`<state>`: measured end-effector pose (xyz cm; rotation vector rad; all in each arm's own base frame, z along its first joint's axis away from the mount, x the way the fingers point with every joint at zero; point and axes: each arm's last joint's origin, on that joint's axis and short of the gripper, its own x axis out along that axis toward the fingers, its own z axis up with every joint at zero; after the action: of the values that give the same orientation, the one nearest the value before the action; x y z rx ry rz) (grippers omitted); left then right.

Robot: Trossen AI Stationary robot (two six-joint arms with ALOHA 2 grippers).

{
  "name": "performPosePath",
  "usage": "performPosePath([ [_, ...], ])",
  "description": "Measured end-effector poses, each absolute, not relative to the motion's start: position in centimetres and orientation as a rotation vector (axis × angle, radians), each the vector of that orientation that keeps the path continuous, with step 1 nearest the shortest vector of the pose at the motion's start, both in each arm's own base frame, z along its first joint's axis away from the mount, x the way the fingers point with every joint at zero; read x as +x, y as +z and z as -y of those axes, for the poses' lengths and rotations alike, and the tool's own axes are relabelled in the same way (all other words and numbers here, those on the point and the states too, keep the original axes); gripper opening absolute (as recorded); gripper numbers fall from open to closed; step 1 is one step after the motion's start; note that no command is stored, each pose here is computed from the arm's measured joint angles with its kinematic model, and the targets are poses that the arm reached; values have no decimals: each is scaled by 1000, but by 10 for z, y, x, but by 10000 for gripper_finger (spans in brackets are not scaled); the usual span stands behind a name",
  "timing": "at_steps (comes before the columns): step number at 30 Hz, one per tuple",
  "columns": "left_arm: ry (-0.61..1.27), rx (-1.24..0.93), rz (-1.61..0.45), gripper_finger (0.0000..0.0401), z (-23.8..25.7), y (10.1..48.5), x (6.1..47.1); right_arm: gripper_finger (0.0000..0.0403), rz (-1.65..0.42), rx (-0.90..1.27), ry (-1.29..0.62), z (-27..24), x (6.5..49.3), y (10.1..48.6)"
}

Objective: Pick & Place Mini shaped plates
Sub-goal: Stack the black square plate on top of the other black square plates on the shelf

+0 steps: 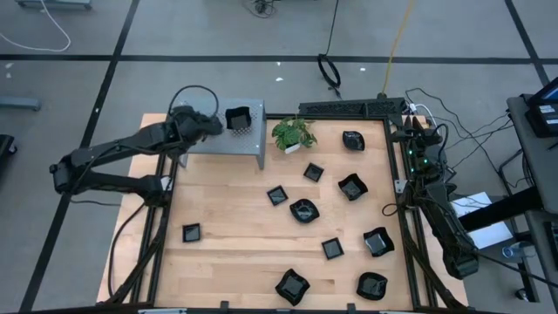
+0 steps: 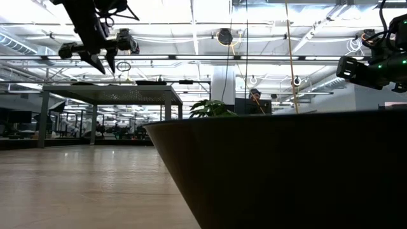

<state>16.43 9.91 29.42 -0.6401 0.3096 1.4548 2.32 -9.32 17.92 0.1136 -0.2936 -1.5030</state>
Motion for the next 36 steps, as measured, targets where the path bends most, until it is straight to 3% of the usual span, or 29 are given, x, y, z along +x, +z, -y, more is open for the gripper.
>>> performPosePath([
  [5,1282,-652,-330,143,-92,307,158,100,294,114,-1503,93,23,179],
  [14,572,-948,-580,145,-53,308,174,100,293,114,-1503,93,23,179],
  [18,409,-1053,-702,145,-26,303,184,100,293,114,-1503,93,23,179],
  [25,419,-1170,-995,145,29,276,203,100,293,114,-1503,93,23,179],
  [32,574,-1204,-1228,145,75,242,214,100,293,114,-1503,93,23,179],
  [36,780,-1200,-1336,145,90,222,211,100,293,114,-1503,93,23,179],
])
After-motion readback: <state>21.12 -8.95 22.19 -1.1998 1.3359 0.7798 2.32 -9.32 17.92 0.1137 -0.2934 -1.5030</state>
